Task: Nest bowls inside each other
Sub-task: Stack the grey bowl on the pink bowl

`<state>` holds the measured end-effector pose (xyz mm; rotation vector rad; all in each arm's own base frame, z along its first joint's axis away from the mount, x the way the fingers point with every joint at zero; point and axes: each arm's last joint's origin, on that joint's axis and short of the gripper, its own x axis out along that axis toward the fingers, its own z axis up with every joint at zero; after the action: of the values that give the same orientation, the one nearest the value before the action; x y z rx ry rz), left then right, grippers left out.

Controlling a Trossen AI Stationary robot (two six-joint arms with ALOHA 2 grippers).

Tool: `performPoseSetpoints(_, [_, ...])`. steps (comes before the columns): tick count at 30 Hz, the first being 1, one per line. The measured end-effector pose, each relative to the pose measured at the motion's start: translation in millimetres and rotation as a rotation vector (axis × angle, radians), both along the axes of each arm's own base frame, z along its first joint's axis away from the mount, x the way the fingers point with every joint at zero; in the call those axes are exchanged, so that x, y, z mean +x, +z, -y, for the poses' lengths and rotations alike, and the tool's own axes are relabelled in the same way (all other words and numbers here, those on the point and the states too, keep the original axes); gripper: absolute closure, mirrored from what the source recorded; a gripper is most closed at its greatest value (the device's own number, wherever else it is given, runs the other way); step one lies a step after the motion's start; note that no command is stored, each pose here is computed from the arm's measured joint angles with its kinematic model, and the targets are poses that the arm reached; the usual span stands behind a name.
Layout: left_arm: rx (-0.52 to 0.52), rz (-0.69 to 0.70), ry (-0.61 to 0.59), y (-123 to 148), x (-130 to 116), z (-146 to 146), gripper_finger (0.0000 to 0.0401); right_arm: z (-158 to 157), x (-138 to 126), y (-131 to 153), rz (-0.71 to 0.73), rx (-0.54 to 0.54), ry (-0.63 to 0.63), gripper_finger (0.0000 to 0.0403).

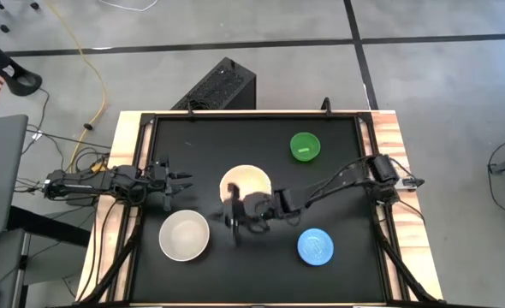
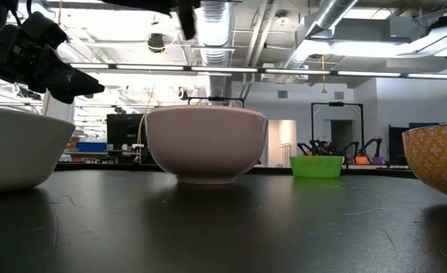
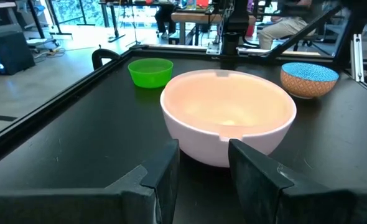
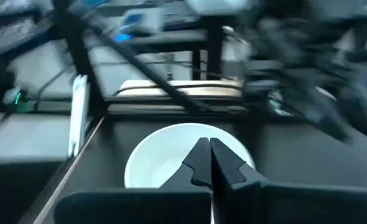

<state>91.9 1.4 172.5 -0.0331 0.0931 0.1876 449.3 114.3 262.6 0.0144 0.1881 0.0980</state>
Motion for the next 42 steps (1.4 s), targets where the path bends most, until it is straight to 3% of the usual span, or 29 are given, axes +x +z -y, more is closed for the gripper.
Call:
performPoseSetpoints(5, [0.000,0.001,0.000,0.1,0.0,0.0,0.0273,-25.1,21.3,-29.0,0.011,-0.091,0.094,0.0377])
performPoseSetpoints(9, [0.000,0.001,0.000,0.2,0.0,0.0,0.0273,-35.3,43.8,-28.3,-0.088,-0.123,0.182,0.0335])
performPoseSetpoints(13, [0.000,-0.001,0.000,0.0,0.1,0.0,0.0273,-44.6,65.6,-31.8,-0.236,-0.248,0.243,0.0292])
performPoseSetpoints(20, [0.000,-0.001,0.001,0.0,0.1,0.0,0.0273,-54.8,81.8,-31.3,-0.396,-0.379,0.310,0.0242])
performPoseSetpoints(36, [0.000,-0.002,0.001,-0.1,0.1,0.0,0.0273,-51.5,73.2,-54.0,-0.488,-0.565,0.400,0.0246])
performPoseSetpoints(42, [0.000,-0.002,0.002,0.0,0.1,0.0,0.0273,-47.0,74.1,-62.8,-0.499,-0.683,0.354,0.0246])
